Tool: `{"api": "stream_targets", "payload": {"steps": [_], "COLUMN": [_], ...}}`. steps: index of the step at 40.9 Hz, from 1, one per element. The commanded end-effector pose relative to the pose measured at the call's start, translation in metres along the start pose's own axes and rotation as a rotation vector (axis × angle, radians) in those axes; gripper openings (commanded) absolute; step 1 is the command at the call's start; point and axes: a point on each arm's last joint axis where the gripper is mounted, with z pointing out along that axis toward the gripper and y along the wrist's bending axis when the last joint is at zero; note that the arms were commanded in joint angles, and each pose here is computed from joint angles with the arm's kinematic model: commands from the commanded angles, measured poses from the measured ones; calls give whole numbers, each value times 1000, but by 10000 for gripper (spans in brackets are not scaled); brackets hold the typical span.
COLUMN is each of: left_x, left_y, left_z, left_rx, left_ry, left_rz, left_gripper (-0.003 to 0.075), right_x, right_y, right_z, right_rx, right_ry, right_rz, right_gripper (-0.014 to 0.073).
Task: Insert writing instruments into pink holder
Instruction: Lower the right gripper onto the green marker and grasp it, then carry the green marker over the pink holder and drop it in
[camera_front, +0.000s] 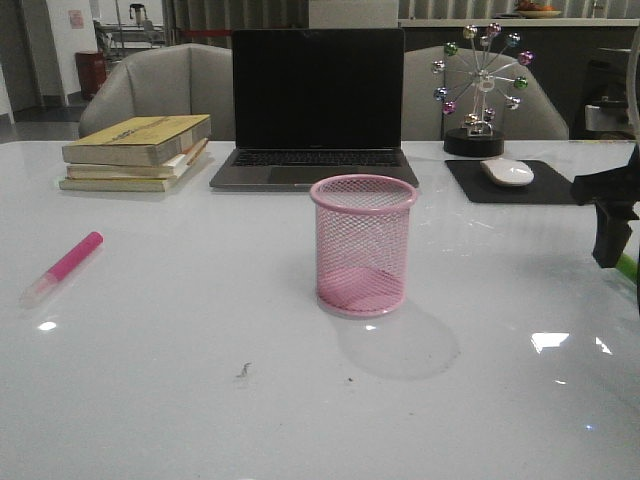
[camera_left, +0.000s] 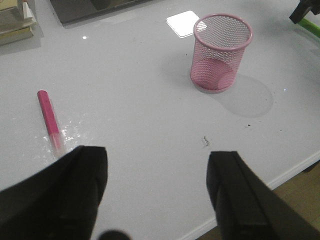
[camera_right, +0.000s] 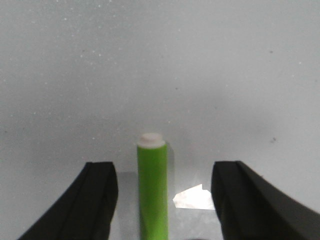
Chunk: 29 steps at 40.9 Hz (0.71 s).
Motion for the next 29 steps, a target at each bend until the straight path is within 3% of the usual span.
{"api": "stream_targets", "payload": {"steps": [1, 14, 21, 25, 29], "left_x": [-16, -16, -16, -16, -16], "left_y": [-2, -2, -2, -2, -2], "left_z": [-4, -4, -4, -4, -4], "left_rx": [12, 12, 12, 12, 12], "left_ry": [-106, -106, -106, -106, -106], "left_rz": [-2, -2, -2, -2, -2], "left_gripper": [488, 488, 488, 488, 488], "right_x": [-15, -15, -15, -12, -2], "right_y": [-2, -2, 0, 8, 25], "right_z": [-21, -18, -25, -44, -74], "right_rx": [2, 0, -6, -24, -46], "right_ry": [-68, -23, -38, -147, -345], "right_rz": [5, 5, 8, 7, -24], "right_gripper": [501, 141, 129, 129, 129]}}
